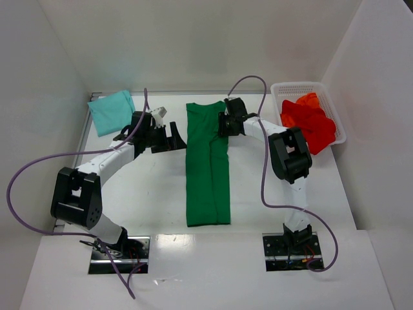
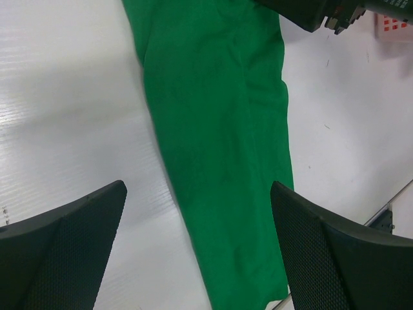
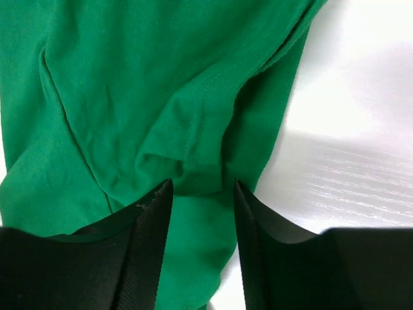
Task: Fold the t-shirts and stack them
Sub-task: Rotate the tshirt 90 degrees
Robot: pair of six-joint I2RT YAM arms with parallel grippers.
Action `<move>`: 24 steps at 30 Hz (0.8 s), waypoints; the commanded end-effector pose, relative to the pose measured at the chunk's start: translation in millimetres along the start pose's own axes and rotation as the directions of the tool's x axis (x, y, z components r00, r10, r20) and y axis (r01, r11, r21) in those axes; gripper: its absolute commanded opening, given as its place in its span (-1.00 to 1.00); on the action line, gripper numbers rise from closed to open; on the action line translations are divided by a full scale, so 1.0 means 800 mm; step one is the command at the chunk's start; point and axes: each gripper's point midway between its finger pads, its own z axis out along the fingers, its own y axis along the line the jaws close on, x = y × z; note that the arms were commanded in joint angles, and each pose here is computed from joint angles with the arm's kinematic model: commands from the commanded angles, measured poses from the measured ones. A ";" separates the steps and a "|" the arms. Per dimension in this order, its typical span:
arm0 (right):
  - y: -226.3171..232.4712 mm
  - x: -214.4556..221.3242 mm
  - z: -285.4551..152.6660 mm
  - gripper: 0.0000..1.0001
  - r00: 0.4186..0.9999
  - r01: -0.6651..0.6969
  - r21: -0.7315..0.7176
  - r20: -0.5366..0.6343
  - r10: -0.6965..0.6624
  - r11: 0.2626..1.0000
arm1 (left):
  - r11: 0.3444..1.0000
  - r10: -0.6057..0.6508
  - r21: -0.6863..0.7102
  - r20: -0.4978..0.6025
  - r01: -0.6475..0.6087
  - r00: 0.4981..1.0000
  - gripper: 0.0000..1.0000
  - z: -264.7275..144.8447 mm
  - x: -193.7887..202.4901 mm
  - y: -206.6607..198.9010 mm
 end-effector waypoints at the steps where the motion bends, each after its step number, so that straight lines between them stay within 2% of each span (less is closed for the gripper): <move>1: 0.001 -0.007 0.007 -0.05 0.999 -0.028 -0.010 0.020 0.028 1.000 | 0.999 0.040 0.022 0.015 -0.040 0.999 1.00 0.004 -0.005 -0.004; 8: -0.001 -0.003 0.016 -0.23 1.000 -0.029 -0.001 -0.006 0.029 1.000 | 0.999 0.036 0.010 0.011 -0.036 0.999 1.00 0.005 -0.001 0.001; 14: 0.000 -0.005 0.016 -0.68 0.999 -0.038 0.000 -0.006 0.038 0.999 | 0.999 0.036 0.010 0.011 -0.036 0.999 1.00 0.005 -0.001 0.001; 19: 0.010 -0.037 -0.013 -0.74 0.997 -0.051 -0.012 0.059 0.052 0.999 | 0.999 0.036 0.010 0.011 -0.036 0.999 1.00 0.005 -0.001 0.001; 24: 0.006 -0.038 -0.032 -0.75 0.996 -0.055 0.011 0.068 0.054 0.998 | 0.999 0.032 0.015 0.000 -0.032 0.999 1.00 0.007 0.003 0.001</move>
